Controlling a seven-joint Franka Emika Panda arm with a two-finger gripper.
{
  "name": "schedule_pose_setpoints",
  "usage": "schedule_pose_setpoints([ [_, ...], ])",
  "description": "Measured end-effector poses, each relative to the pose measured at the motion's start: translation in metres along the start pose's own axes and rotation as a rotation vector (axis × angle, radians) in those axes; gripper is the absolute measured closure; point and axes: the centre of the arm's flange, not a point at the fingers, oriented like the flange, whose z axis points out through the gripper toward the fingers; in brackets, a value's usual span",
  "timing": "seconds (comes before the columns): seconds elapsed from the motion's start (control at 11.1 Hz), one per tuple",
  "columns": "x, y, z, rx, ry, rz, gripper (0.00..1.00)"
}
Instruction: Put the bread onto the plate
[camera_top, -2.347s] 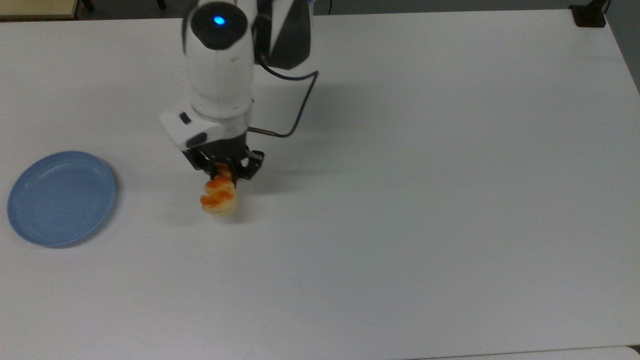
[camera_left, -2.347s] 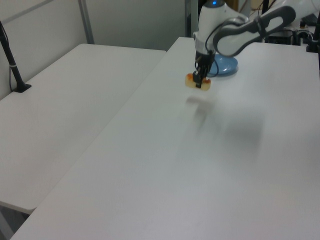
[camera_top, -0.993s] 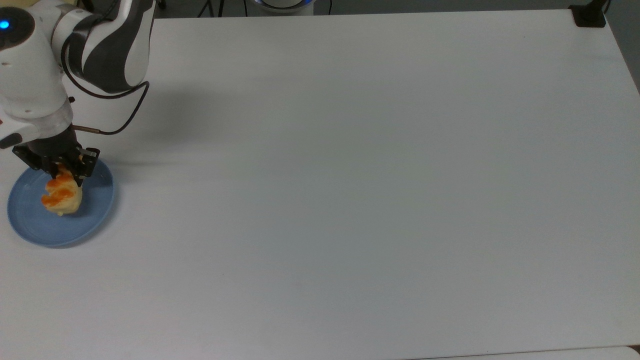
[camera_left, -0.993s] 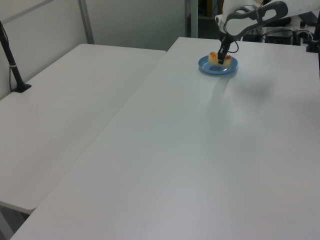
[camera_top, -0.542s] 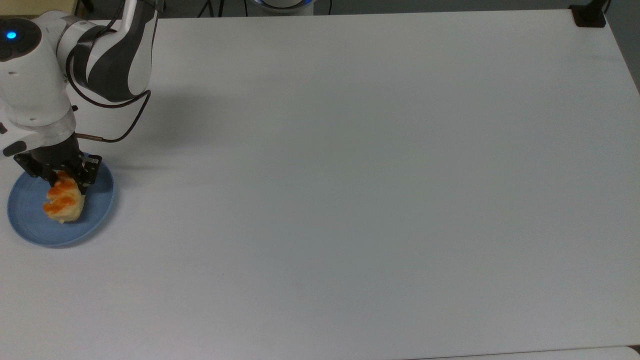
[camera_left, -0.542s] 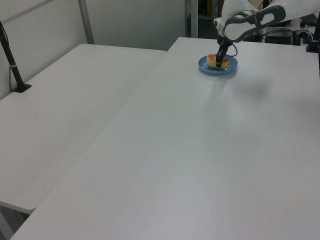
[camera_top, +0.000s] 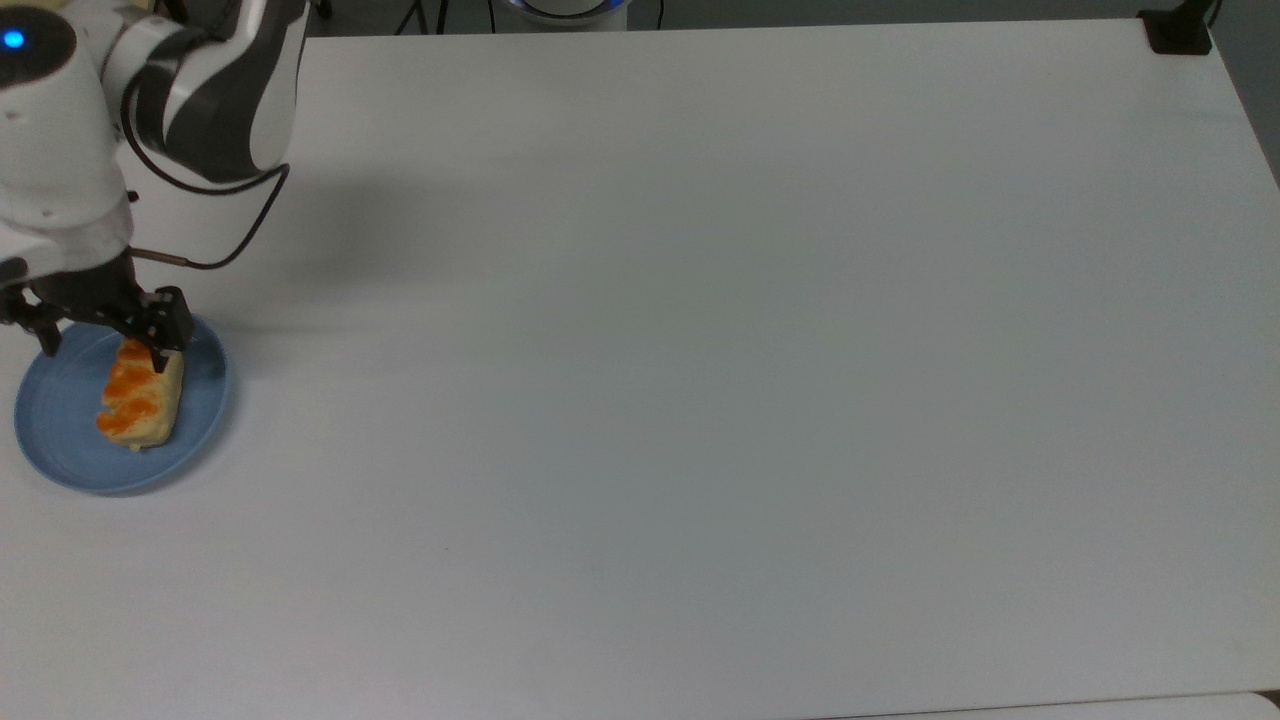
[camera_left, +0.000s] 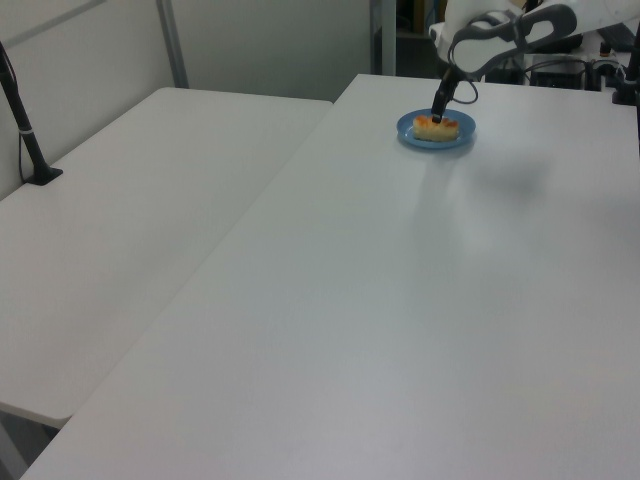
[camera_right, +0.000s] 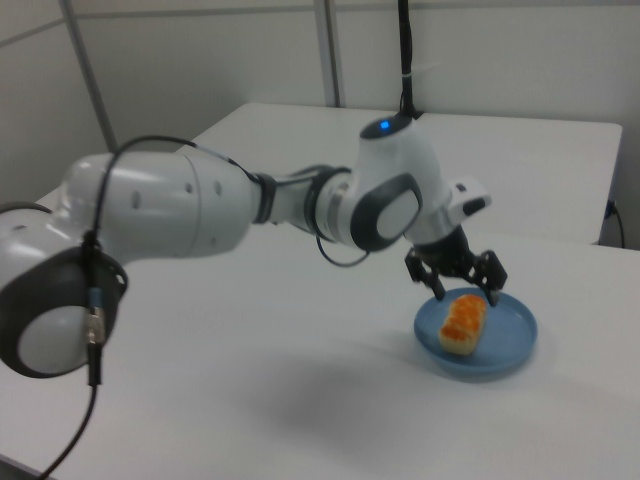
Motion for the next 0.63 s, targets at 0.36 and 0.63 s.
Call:
schedule_pose_setpoints([
  [0.36, -0.011, 0.005, -0.147, 0.105, -0.041, 0.287, 0.00],
  [0.63, -0.038, -0.028, -0.260, 0.210, -0.136, 0.373, 0.00],
])
